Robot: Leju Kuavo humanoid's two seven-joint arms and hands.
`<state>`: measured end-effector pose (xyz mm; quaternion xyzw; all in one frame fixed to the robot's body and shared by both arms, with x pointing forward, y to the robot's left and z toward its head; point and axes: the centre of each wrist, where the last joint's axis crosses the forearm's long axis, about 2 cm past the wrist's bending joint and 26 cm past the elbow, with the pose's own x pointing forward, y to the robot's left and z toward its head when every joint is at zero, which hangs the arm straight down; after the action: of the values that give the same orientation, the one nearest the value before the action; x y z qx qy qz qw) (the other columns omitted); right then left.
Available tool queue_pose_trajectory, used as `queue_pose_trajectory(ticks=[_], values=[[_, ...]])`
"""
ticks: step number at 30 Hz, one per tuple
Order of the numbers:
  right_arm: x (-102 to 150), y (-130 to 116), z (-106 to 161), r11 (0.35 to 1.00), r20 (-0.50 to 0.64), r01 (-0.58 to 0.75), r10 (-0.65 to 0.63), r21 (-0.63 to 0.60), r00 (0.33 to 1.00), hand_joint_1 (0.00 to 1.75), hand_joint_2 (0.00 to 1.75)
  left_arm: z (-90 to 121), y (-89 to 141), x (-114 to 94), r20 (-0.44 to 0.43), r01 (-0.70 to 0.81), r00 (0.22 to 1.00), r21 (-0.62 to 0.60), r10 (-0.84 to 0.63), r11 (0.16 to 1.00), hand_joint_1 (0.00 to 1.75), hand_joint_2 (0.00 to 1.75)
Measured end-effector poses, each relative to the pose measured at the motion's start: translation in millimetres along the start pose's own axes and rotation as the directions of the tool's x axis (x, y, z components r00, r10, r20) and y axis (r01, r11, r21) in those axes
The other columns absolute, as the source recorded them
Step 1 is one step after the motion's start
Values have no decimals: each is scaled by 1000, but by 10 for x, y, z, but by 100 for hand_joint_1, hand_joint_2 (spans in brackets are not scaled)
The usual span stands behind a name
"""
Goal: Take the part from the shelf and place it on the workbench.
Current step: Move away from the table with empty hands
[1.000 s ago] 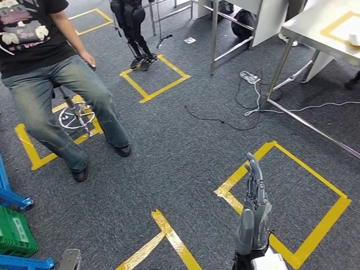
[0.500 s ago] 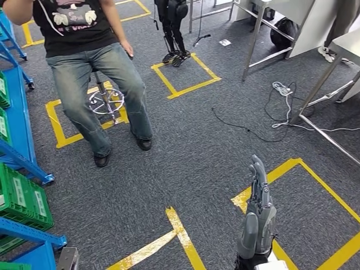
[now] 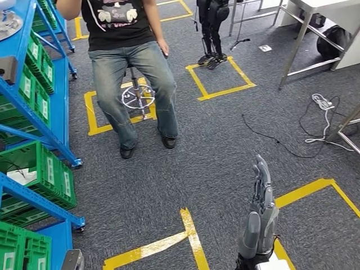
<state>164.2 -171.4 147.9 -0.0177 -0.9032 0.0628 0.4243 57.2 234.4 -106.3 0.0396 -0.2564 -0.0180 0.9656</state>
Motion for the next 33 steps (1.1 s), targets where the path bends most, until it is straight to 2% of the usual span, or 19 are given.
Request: queue_pose_trajectory(ticks=[33], values=[[4,-4,-21,1000,5,0,0,1,1000,0,0,7,11,-23,-7,0,1000,1,0,1000,0,0]])
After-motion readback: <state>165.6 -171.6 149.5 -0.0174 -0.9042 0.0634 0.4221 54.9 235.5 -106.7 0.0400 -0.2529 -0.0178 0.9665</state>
